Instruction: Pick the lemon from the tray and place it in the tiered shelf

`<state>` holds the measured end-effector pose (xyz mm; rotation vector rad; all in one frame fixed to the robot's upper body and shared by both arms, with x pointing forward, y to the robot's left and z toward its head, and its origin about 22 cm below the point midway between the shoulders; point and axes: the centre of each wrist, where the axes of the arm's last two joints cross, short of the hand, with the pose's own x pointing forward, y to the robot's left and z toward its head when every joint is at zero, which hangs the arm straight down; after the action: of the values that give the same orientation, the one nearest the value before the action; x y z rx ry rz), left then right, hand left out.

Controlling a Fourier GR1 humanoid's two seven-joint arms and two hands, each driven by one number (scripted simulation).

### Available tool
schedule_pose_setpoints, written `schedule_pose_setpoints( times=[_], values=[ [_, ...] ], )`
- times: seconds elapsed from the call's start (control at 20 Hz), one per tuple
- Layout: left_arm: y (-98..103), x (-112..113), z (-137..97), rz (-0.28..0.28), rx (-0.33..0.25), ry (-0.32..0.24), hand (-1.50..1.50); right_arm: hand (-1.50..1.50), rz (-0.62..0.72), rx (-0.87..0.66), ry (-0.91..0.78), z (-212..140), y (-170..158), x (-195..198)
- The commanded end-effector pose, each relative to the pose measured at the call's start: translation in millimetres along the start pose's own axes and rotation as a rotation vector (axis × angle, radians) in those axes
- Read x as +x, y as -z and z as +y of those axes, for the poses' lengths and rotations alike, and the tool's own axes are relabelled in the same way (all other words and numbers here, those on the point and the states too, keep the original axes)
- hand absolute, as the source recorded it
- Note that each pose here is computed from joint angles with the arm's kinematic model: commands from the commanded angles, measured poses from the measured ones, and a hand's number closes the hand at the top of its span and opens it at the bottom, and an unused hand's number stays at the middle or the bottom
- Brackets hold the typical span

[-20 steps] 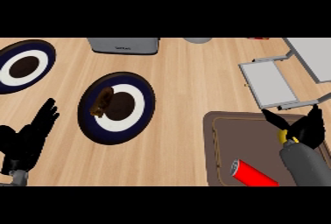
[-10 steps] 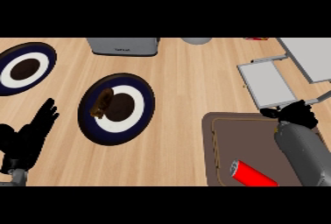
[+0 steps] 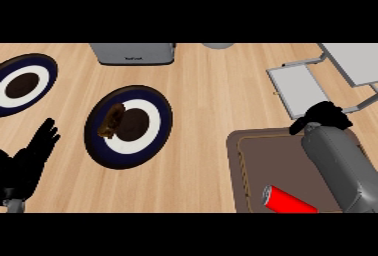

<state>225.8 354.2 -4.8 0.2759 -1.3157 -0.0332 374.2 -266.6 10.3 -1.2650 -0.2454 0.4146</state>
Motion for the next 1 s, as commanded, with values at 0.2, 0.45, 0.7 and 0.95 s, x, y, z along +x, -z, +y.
schedule_pose_setpoints(
  times=[0.2, 0.45, 0.7, 0.95],
  values=[
    [-2, -1, -3, -0.006, 0.001, -0.008, 0.0, -1.5, 0.191, 0.034, -0.128, -3, 2, -15],
    [7, 14, -2, -0.018, -0.007, -0.013, 0.0, -1.5, 0.187, 0.028, -0.123, -7, 4, -26],
    [5, 8, 6, -0.006, -0.008, -0.007, 0.0, -1.5, 0.172, 0.009, -0.106, -14, 4, -41],
    [-7, -8, 9, -0.013, -0.039, -0.008, 0.0, -1.5, 0.187, 0.06, -0.094, 10, 8, -47]
  ],
)
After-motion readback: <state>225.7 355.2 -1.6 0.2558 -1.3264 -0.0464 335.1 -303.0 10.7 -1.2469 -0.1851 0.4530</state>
